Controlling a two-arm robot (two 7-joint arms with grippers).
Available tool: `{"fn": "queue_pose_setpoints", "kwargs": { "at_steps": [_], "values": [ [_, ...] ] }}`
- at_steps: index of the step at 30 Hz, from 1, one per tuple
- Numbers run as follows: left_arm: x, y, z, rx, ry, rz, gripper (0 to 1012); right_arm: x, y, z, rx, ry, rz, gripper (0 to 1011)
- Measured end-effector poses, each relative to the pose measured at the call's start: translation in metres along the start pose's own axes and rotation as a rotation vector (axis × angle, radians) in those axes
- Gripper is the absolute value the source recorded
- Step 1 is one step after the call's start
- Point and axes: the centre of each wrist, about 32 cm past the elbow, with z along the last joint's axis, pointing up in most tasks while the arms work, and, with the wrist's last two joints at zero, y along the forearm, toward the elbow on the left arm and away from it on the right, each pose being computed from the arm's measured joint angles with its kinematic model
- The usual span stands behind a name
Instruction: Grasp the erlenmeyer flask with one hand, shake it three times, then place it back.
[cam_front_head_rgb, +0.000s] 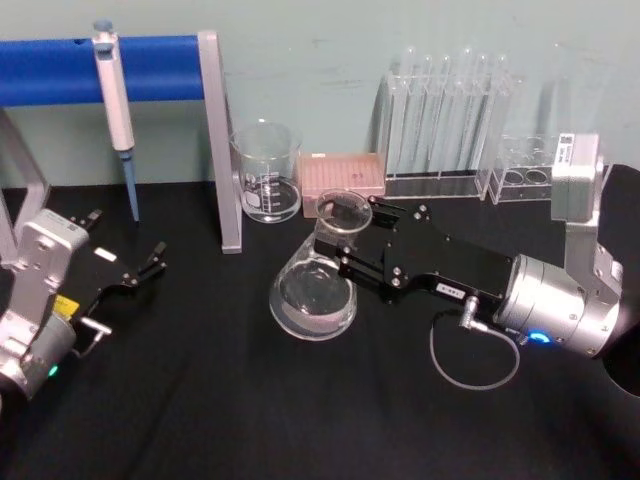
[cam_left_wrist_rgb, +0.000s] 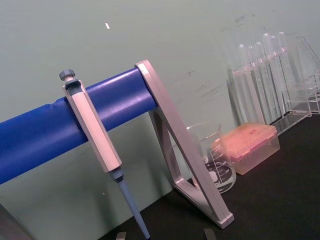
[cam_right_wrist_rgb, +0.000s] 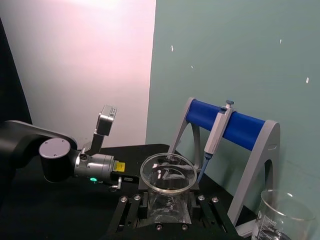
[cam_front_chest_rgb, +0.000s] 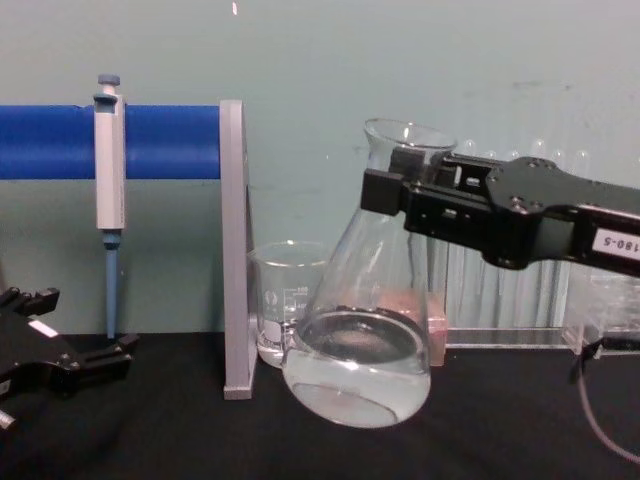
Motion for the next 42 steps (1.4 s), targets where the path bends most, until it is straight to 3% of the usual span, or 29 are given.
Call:
{"fn": "queue_pose_setpoints", "kwargs": {
  "at_steps": [19,42],
  "values": [
    [0.0000,0.0000,0.0000,0.000,0.000,0.000,1001,0.003,-0.004,-0.010,-0.031,0.015,0.000,448],
    [0.0000,0.0000,0.0000,0.000,0.000,0.000,1001,0.009,-0.013,-0.038,-0.105,0.057,0.035,448]
  ]
}}
